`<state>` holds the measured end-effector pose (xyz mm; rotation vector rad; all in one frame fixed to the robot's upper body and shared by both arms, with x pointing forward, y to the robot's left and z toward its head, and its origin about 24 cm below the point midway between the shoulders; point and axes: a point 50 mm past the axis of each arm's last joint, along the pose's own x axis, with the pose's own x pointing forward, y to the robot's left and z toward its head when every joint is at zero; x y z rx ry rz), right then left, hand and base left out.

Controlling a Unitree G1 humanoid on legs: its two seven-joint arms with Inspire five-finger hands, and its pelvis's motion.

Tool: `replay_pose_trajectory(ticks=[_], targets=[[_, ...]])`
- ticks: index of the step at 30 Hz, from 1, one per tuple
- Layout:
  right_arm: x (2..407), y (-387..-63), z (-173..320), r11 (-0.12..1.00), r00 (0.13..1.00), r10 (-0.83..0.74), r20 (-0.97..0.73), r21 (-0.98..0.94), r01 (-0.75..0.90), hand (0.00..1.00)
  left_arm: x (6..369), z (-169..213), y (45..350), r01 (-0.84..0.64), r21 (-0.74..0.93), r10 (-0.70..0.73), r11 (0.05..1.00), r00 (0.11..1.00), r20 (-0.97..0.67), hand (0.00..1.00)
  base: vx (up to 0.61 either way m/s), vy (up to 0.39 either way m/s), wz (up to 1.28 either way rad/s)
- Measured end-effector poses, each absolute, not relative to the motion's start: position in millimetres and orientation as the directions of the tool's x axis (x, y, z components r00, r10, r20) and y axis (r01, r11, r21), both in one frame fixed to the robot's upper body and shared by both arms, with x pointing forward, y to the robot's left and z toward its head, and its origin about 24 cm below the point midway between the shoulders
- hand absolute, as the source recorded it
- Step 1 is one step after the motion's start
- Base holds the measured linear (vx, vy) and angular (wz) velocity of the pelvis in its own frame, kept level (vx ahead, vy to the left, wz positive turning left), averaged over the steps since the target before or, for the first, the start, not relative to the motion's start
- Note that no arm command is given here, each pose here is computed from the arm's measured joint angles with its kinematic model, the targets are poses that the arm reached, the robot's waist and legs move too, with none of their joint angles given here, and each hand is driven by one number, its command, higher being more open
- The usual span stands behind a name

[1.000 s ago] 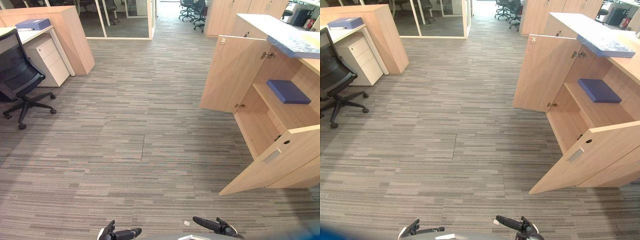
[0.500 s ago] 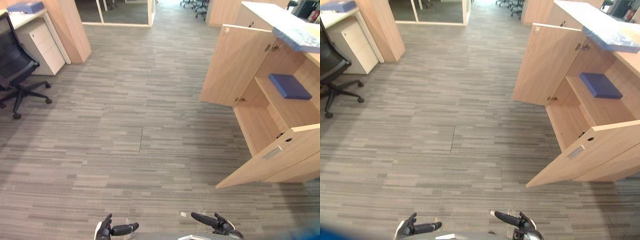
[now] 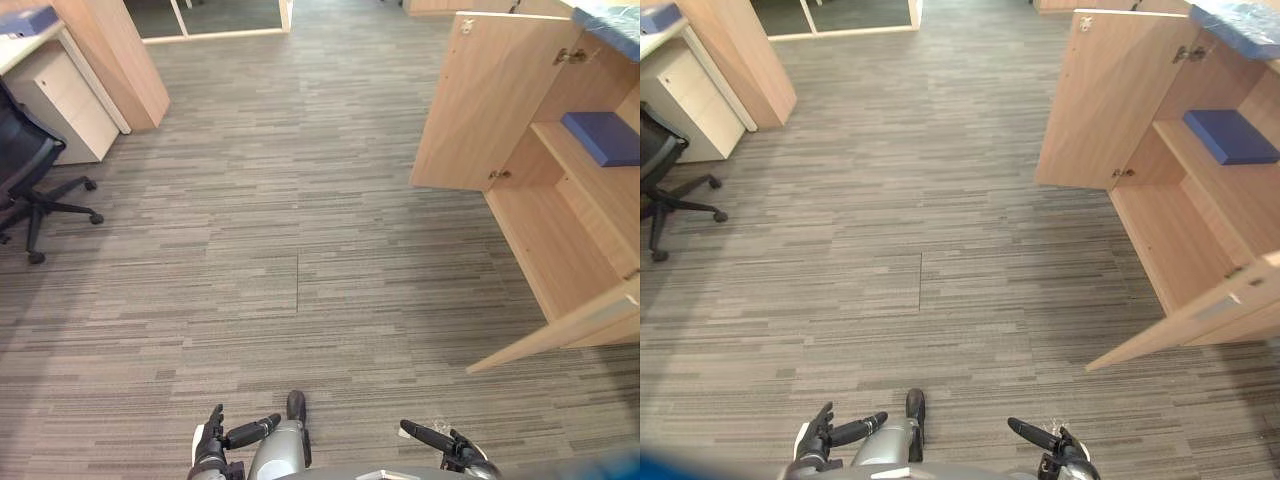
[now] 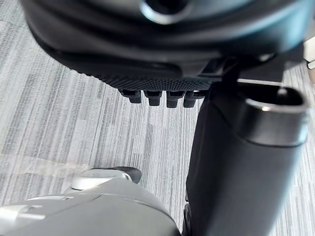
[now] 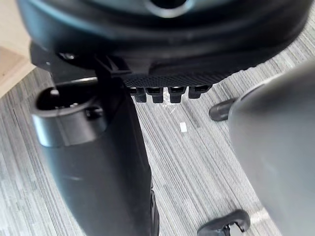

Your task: Walk over to the cabinet, pick up the folder, carry it to the office cabinet, place the folder inside the office cabinet, then close the office cabinet door

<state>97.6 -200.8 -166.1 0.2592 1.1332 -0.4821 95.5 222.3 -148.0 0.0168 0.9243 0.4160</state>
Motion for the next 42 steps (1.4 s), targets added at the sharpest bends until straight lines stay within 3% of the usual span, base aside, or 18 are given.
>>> replay_pose_trajectory(ticks=[4,8,17,19,22,26,34,42], targets=[[83,-200,-170,0.787,0.285,-0.246,-0.926,-0.019,0.616,1.00,75,-151,231,-0.396,0.243,0.418,0.885,0.451,-0.789,1.00,0.47,0.384,-0.30],[103,-217,-160,0.819,0.379,-0.295,-0.877,-0.028,0.574,1.00,60,-155,230,-0.385,0.250,0.408,0.888,0.412,-0.814,1.00,0.47,0.325,-0.13],[123,-204,-155,0.872,0.453,-0.264,-0.851,-0.010,0.489,1.00,85,-156,216,-0.294,0.210,0.331,0.933,0.464,-0.822,1.00,0.39,0.031,-0.02],[112,-196,-159,0.876,0.432,-0.241,-0.869,-0.003,0.483,1.00,84,-155,224,-0.290,0.229,0.346,0.929,0.464,-0.815,1.00,0.46,-0.155,-0.27],[117,-205,-156,0.880,0.453,-0.252,-0.855,-0.008,0.475,1.00,87,-159,203,-0.298,0.182,0.308,0.937,0.462,-0.832,1.00,0.44,-0.128,-0.37],[100,-209,-161,0.834,0.396,-0.273,-0.877,-0.010,0.551,1.00,94,-160,187,-0.281,0.125,0.251,0.952,0.476,-0.843,1.00,0.38,-0.149,-0.31],[82,-215,-166,0.824,0.322,-0.275,-0.906,-0.050,0.564,1.00,113,-150,201,-0.340,0.136,0.311,0.930,0.535,-0.786,1.00,0.44,0.024,-1.02],[77,-214,-165,0.823,0.332,-0.296,-0.896,-0.063,0.564,1.00,111,-150,201,-0.418,0.137,0.358,0.898,0.513,-0.780,1.00,0.41,0.253,-0.93]])
